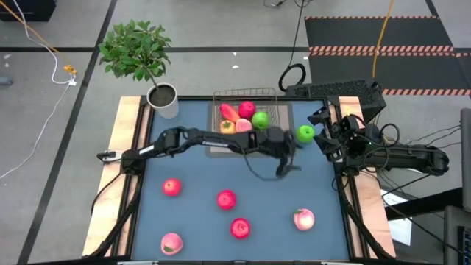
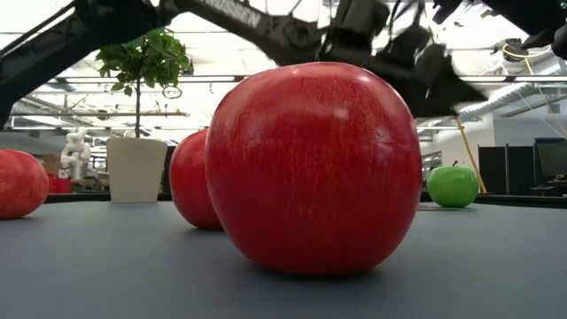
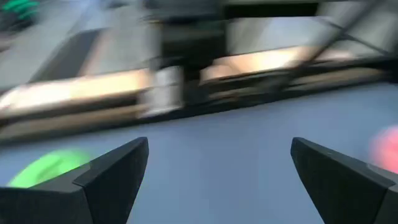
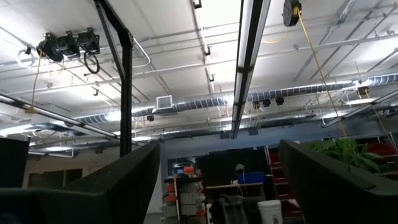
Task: Build produce basket
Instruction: Put the pink peach into the wire basket
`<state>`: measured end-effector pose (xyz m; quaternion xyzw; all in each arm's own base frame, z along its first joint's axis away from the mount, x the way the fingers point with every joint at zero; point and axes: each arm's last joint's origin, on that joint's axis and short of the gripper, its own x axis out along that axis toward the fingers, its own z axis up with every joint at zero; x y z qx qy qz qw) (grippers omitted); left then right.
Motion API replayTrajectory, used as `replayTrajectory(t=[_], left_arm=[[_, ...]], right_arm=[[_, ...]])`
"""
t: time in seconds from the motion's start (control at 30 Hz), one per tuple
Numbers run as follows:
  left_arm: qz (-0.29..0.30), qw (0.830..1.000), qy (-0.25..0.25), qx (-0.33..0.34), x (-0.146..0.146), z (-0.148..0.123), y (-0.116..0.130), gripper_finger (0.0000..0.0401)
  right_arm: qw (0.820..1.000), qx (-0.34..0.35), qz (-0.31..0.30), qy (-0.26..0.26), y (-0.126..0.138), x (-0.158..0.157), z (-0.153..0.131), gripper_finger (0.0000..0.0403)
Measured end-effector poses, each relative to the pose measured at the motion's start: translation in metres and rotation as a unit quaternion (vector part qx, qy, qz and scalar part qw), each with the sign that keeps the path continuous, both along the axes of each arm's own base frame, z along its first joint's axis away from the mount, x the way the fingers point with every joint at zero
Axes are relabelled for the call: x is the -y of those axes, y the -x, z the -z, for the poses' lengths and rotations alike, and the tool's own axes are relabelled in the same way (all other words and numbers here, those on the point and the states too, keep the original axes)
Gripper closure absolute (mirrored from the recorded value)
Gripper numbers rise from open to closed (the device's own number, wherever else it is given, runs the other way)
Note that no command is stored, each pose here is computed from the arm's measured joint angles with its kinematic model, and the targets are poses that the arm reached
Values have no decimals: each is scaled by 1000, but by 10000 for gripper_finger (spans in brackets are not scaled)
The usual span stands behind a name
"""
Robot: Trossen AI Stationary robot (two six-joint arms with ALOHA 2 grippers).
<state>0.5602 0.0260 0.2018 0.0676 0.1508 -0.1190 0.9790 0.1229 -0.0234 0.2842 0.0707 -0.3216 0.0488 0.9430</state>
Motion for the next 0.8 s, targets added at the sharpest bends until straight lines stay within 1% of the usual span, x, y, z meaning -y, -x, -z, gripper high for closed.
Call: replayTrajectory(t=[0.03, 0.1, 0.2, 0.3, 0.37, 0.43, 0.47, 0.53, 0.6, 0.63, 0.7, 0.8], left_arm=[[33, 999, -12, 5, 12, -3, 0, 6], [78, 996, -29, 9, 35, -5, 1, 6], [115, 993, -28, -9, 64, -2, 4, 6], [130, 990, -24, -56, 81, 5, 9, 6], [113, 989, -38, -91, 91, 11, 13, 6], [60, 990, -65, -111, 96, 15, 15, 6], [33, 990, -81, -111, 98, 15, 15, 6], [-17, 988, -118, -95, 93, 13, 12, 6], [-39, 988, -133, -73, 79, 9, 9, 6], [-39, 990, -125, -59, 68, 6, 6, 6], [-43, 995, -89, -22, 42, -1, 2, 6], [-82, 995, -42, 26, 0, -10, -2, 6]], right_arm=[[1000, 0, 0, 0, 0, 0, 0, 83], [1000, 0, 0, 0, 0, 0, 0, 83], [1000, 0, -2, -3, 0, 0, 0, 83], [1000, 0, -10, -14, 0, 0, 0, 83], [1000, 1, -11, -16, 0, 0, 0, 83], [1000, 1, -12, -16, 0, 0, 0, 83], [1000, 2, -11, -16, 0, 0, 0, 83], [1000, 3, -9, -18, 0, 0, -1, 83], [1000, 5, -1, -23, 0, 1, -1, 83], [1000, 5, 0, -24, 0, 1, -1, 83], [1000, 5, 0, -24, 0, 1, -1, 83], [1000, 5, 0, -24, 0, 1, -1, 83]])
